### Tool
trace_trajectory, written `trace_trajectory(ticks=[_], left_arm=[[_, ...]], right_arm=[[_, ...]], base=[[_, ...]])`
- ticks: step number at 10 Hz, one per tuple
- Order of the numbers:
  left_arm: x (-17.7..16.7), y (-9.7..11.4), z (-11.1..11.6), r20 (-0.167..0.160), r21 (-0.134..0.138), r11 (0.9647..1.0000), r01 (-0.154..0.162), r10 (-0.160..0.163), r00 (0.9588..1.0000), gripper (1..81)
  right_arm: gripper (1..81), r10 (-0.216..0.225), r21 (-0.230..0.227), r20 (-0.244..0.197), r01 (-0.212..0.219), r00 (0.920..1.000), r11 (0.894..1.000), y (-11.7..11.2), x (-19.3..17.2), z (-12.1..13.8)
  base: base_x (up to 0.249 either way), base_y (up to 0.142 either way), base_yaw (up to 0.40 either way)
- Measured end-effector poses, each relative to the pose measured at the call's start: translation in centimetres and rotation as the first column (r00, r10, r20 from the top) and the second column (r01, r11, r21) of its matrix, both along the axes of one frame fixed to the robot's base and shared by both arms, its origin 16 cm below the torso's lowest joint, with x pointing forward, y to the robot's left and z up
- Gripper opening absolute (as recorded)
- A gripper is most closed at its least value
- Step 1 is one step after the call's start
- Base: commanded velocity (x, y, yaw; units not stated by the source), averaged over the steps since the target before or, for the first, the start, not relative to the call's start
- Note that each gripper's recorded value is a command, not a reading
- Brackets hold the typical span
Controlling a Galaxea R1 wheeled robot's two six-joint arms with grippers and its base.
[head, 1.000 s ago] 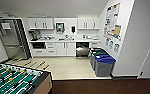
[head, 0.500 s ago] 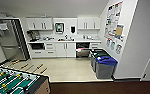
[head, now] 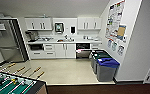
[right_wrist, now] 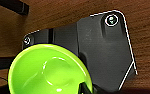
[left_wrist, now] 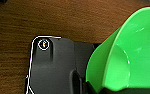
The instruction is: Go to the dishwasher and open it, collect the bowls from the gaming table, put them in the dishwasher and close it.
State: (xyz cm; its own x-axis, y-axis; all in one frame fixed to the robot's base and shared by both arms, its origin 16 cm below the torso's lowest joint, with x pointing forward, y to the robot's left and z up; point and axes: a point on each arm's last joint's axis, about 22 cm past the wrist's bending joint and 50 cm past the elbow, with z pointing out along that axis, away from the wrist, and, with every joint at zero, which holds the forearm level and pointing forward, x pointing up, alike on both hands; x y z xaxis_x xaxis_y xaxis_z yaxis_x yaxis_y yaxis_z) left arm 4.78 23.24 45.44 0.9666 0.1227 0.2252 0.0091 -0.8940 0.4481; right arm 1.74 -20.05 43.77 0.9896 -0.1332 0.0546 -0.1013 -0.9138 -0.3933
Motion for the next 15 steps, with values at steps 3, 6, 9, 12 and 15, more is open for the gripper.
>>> trace_trajectory(ticks=[3,6,9,12,15], left_arm=[[0.01,-0.04,0.0,0.0,-0.001,1.0,0.0,0.0,1.0,1.0],[-0.15,-0.04,-0.01,-0.002,-0.001,1.0,0.0,0.0,1.0,1.0],[-0.16,-0.07,-0.01,-0.002,-0.001,1.0,0.0,0.0,1.0,1.0],[-0.15,-0.16,-0.01,-0.002,-0.002,1.0,-0.001,0.001,1.0,1.0],[-0.14,-0.2,0.0,-0.001,-0.003,1.0,0.0,0.0,1.0,1.0]], right_arm=[[1.0,0.0,-0.001,0.0,0.0,1.0,1.0,-0.07,0.02,0.0],[1.0,0.0,0.003,0.001,0.0,1.0,1.0,0.28,0.05,0.01],[1.0,0.0,0.002,0.001,0.0,1.0,1.0,0.16,0.08,0.01],[1.0,0.0,-0.001,0.003,0.0,1.0,1.0,-0.02,0.24,0.0],[1.0,0.0,0.004,0.003,0.0,1.0,1.0,0.33,0.21,0.02]], base=[[0.192,0.0,0.0],[0.193,0.0,0.0],[0.193,0.0,0.0],[0.193,0.0,0.0],[0.194,0.0,0.0]])
